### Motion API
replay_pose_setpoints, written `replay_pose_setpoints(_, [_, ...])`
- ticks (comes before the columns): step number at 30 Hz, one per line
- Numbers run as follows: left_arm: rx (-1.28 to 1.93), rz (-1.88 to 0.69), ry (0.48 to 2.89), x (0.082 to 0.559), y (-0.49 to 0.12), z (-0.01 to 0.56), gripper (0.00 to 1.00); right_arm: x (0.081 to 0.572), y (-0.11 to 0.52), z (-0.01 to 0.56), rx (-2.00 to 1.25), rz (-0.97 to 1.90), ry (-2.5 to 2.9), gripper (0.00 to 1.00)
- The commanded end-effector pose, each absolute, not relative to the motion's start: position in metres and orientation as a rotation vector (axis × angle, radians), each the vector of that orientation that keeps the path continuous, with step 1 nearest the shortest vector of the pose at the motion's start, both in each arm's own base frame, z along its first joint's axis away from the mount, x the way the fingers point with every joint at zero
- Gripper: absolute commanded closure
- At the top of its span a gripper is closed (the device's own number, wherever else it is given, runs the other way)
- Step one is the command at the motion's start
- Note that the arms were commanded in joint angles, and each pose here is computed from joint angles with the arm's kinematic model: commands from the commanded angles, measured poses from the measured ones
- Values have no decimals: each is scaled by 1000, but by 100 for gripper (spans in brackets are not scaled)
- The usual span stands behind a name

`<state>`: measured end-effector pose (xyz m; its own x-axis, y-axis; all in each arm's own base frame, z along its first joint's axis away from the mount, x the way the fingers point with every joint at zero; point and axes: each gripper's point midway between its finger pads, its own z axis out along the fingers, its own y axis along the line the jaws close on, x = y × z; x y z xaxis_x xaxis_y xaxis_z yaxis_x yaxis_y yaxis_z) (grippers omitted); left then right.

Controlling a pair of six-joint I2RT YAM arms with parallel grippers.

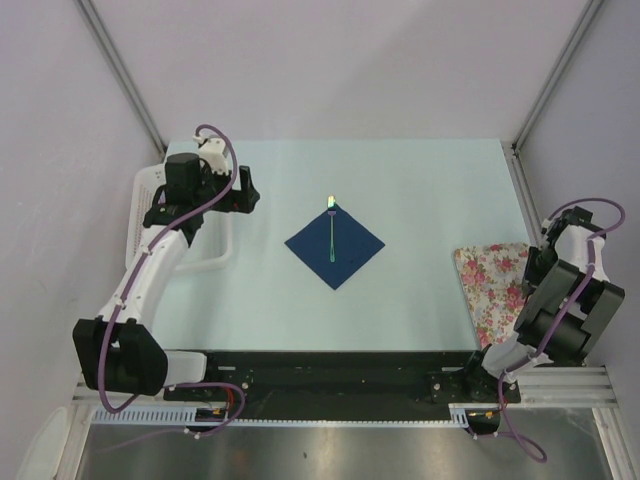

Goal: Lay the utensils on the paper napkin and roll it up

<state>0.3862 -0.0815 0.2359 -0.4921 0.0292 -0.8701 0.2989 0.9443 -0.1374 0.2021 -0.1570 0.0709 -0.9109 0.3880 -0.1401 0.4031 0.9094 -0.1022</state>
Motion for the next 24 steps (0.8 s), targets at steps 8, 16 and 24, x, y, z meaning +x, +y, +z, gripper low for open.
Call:
replay_pose_setpoints(8, [291, -318, 1985, 398, -86, 259, 0, 218, -188, 37, 632, -334, 2905, 71])
replay_pose_setpoints(16, [290, -321, 1989, 399, -87, 256, 0, 230, -191, 14, 652, -269, 2883, 69])
replay_pose_setpoints(24, [288, -327, 1995, 402, -88, 254, 0, 249, -200, 12, 676, -310, 2834, 50])
